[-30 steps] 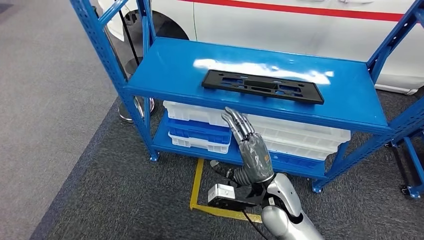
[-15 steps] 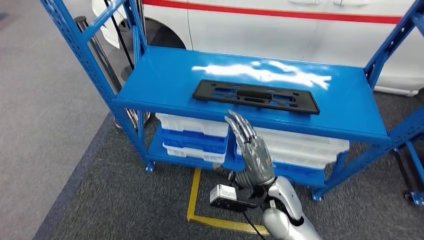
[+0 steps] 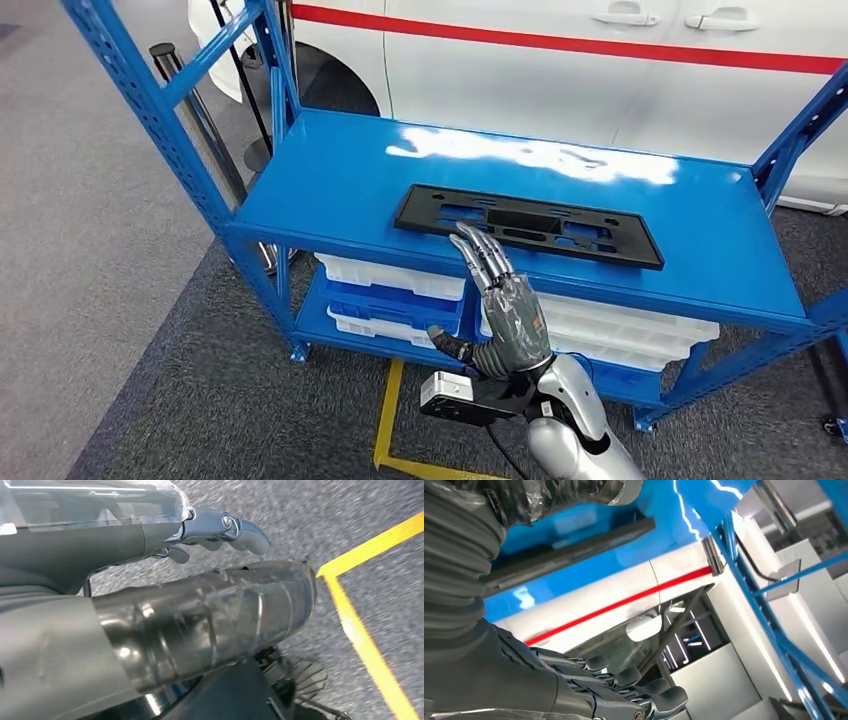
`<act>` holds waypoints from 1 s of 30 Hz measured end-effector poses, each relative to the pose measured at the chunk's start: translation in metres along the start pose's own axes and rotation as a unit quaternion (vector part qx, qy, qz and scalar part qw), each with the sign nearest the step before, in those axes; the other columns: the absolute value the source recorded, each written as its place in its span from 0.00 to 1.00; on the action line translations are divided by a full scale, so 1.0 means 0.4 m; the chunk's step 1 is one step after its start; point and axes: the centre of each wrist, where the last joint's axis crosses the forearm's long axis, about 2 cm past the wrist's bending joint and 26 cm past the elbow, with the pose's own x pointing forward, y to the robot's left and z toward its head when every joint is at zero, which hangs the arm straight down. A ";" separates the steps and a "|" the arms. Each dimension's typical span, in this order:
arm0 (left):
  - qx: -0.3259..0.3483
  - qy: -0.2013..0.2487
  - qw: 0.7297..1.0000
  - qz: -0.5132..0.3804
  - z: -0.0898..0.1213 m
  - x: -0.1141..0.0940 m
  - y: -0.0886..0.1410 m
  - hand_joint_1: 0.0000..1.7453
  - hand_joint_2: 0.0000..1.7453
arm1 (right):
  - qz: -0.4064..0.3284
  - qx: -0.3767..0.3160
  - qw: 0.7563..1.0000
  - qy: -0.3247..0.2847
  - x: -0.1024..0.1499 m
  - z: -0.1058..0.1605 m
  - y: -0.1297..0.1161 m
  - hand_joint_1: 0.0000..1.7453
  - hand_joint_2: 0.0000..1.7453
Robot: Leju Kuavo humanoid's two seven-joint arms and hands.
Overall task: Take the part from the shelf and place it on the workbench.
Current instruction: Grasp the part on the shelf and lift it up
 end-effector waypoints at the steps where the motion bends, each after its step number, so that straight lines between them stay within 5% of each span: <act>1: 0.000 0.000 1.000 0.000 -0.001 0.001 0.001 0.00 0.00 | 0.002 0.000 1.000 0.001 -0.001 0.002 -0.001 0.00 1.00; 30: 0.002 -0.002 1.000 -0.002 -0.003 0.006 0.002 0.00 0.00 | 0.023 -0.001 1.000 0.002 -0.008 0.014 -0.009 0.00 1.00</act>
